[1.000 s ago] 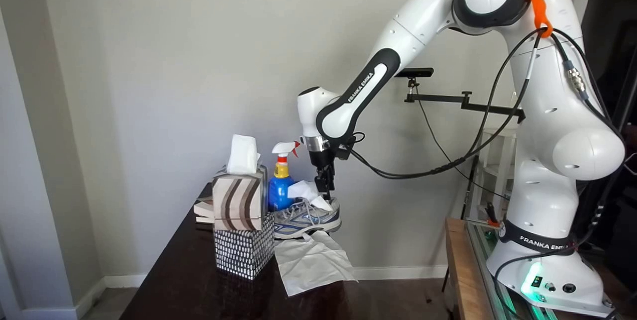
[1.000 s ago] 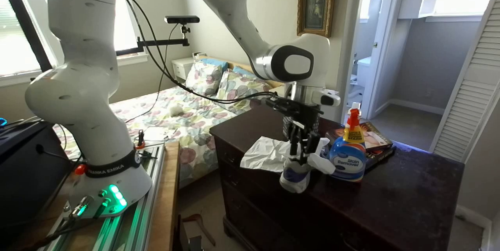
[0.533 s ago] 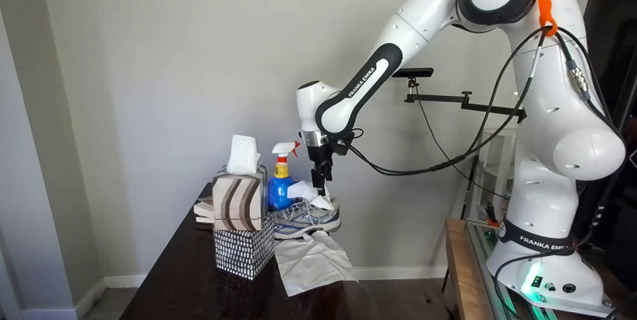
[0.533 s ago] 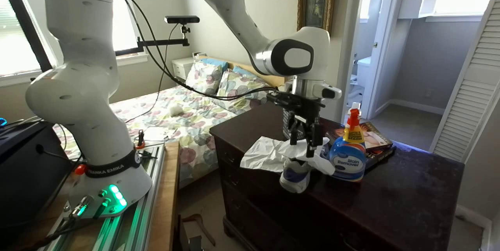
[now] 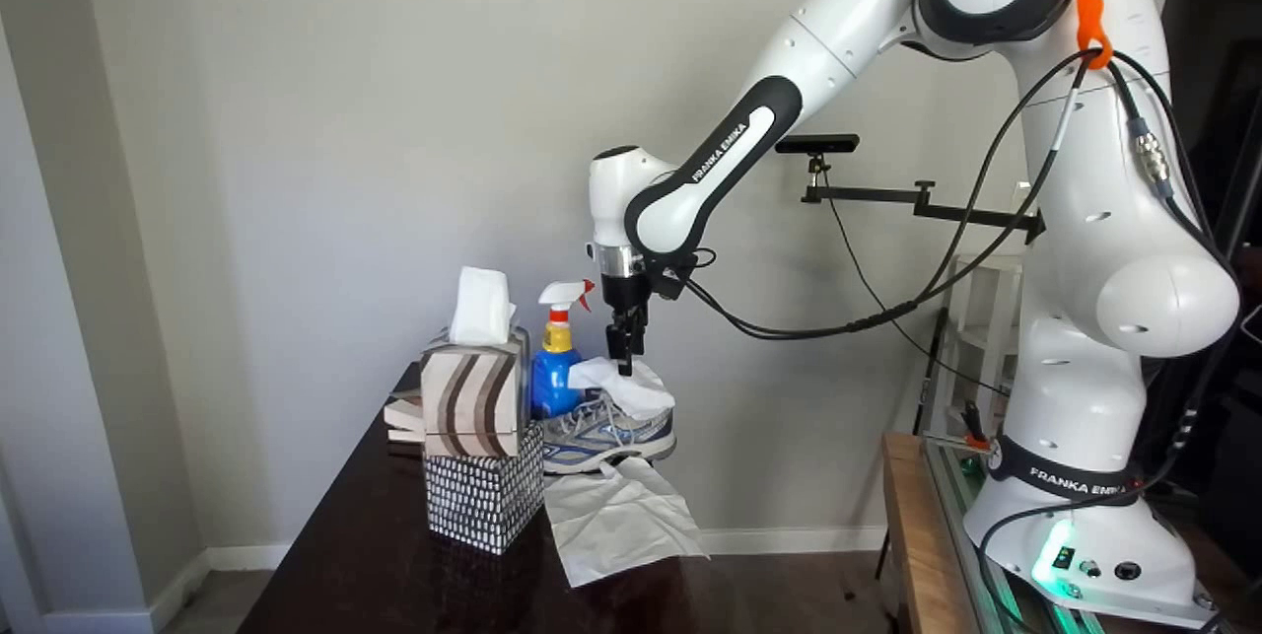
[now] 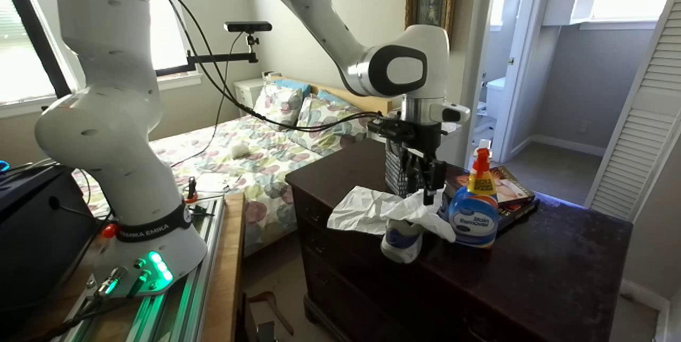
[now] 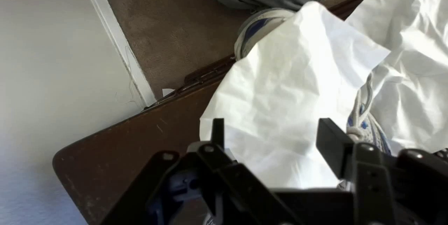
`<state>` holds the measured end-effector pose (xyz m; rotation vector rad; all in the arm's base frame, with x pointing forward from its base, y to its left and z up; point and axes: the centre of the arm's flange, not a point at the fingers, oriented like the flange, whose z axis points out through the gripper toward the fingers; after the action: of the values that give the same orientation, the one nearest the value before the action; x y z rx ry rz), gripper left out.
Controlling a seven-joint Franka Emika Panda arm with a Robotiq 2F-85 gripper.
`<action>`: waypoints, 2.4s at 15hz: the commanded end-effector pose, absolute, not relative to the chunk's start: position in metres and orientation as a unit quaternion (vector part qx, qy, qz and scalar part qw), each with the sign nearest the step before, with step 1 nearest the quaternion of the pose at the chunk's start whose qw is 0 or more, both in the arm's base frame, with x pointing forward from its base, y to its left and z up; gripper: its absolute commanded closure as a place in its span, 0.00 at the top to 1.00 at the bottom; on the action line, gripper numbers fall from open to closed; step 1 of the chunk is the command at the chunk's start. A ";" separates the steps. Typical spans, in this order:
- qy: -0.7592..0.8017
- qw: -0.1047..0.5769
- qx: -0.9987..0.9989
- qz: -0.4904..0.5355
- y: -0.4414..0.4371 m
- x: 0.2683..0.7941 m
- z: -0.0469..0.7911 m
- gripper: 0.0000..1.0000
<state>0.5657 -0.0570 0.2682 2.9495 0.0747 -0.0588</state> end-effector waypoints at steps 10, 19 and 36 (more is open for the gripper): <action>-0.032 0.089 0.995 0.032 -0.063 0.573 0.254 0.73; -0.044 0.055 0.997 -0.018 -0.059 0.569 0.259 0.09; -0.040 0.063 0.996 -0.049 -0.038 0.566 0.247 0.00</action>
<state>0.5672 -0.0440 0.2557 3.0195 -0.1194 -0.1121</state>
